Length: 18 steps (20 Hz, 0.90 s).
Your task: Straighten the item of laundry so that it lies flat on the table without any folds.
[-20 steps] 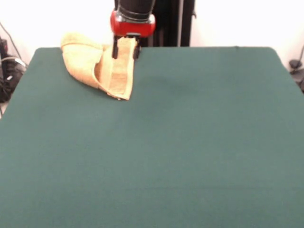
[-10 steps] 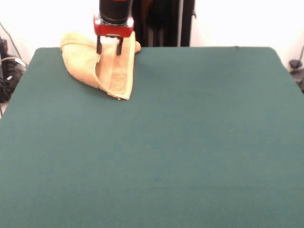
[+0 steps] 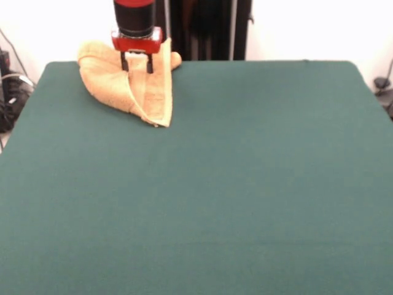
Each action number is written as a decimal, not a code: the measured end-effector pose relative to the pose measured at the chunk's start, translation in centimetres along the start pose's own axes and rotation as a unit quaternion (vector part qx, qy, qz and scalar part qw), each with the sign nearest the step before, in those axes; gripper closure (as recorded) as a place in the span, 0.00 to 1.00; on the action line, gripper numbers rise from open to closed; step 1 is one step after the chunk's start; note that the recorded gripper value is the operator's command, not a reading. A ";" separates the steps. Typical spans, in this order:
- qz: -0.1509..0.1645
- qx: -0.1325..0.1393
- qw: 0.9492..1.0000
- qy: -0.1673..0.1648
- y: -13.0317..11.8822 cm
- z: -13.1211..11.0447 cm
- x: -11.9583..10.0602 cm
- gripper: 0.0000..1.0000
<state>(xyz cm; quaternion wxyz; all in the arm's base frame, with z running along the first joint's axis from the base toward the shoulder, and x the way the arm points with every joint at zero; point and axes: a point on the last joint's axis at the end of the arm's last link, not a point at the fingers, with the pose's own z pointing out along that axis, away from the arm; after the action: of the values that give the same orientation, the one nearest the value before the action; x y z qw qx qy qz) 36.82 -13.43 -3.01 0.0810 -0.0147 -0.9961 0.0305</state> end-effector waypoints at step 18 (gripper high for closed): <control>0.028 -0.027 0.999 -0.030 -0.8 -0.1 0.8 0.00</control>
<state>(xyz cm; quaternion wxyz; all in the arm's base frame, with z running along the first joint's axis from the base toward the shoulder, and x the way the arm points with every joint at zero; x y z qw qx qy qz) 36.06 -14.19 -2.77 0.0500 -0.0434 -0.9978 0.0059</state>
